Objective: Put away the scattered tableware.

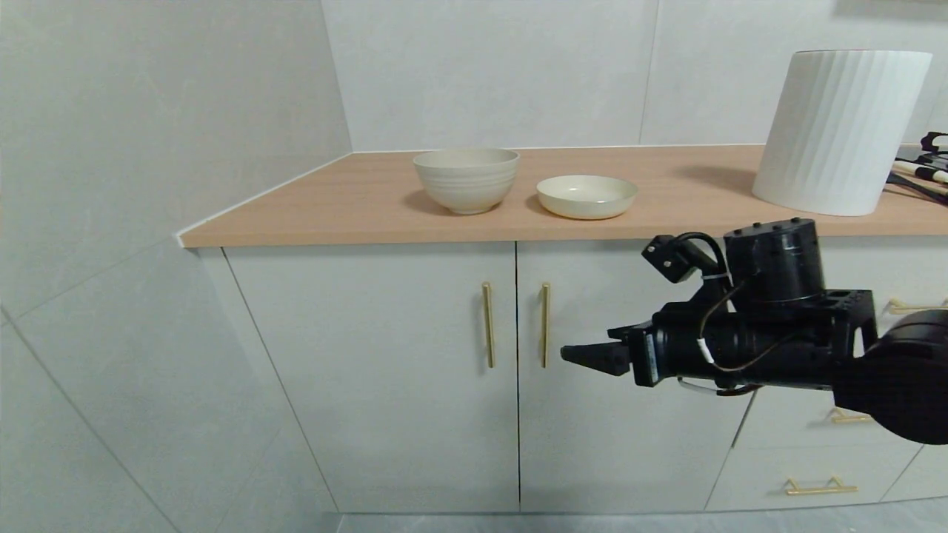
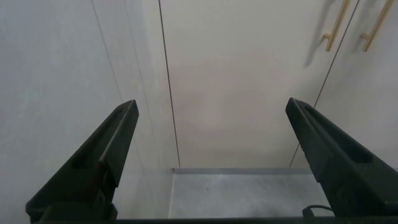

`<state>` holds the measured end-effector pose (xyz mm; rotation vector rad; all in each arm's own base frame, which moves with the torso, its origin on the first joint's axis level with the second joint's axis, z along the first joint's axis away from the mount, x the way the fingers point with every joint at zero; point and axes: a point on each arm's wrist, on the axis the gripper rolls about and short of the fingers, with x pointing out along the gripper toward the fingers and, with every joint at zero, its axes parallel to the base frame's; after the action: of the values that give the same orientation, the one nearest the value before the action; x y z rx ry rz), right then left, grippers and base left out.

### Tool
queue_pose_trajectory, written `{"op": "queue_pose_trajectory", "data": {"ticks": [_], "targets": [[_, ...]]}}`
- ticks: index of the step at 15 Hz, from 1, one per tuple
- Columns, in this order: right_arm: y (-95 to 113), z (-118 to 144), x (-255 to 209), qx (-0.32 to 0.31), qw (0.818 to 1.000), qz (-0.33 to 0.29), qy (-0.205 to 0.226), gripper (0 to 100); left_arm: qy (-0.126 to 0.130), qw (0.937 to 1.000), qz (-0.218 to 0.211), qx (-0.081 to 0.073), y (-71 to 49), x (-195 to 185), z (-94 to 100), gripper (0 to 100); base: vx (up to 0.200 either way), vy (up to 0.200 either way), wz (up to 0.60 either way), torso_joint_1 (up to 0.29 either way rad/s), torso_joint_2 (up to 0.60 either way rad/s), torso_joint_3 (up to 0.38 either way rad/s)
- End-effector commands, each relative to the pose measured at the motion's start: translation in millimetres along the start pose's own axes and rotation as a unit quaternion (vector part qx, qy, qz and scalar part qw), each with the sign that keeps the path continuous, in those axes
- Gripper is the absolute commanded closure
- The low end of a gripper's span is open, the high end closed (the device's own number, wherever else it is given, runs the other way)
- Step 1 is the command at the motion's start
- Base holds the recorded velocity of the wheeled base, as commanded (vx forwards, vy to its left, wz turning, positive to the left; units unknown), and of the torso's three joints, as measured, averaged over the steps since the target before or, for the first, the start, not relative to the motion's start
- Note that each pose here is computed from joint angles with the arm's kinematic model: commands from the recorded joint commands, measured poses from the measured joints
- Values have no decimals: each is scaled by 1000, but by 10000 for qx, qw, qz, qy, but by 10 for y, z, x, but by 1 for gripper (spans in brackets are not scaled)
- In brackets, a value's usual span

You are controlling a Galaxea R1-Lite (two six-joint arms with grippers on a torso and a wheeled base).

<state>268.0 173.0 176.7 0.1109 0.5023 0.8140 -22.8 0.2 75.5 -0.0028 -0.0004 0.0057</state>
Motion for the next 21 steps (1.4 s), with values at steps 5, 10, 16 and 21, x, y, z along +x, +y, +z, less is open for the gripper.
{"op": "queue_pose_trajectory", "data": {"ticks": [5,10,16,21], "targets": [[-105,-138,480,262,9993,36,260,0,2,10000,2,-1,0,0,0,0,0,0,0,0,0,0],[-220,-209,757,527,9981,-42,-324,0,2,10000,2,-1,0,0,0,0,0,0,0,0,0,0],[-276,-204,893,695,9941,59,-836,0,2,10000,2,-1,0,0,0,0,0,0,0,0,0,0],[-354,-297,1063,670,9923,95,-1033,0,2,10000,2,-1,0,0,0,0,0,0,0,0,0,0]]}}
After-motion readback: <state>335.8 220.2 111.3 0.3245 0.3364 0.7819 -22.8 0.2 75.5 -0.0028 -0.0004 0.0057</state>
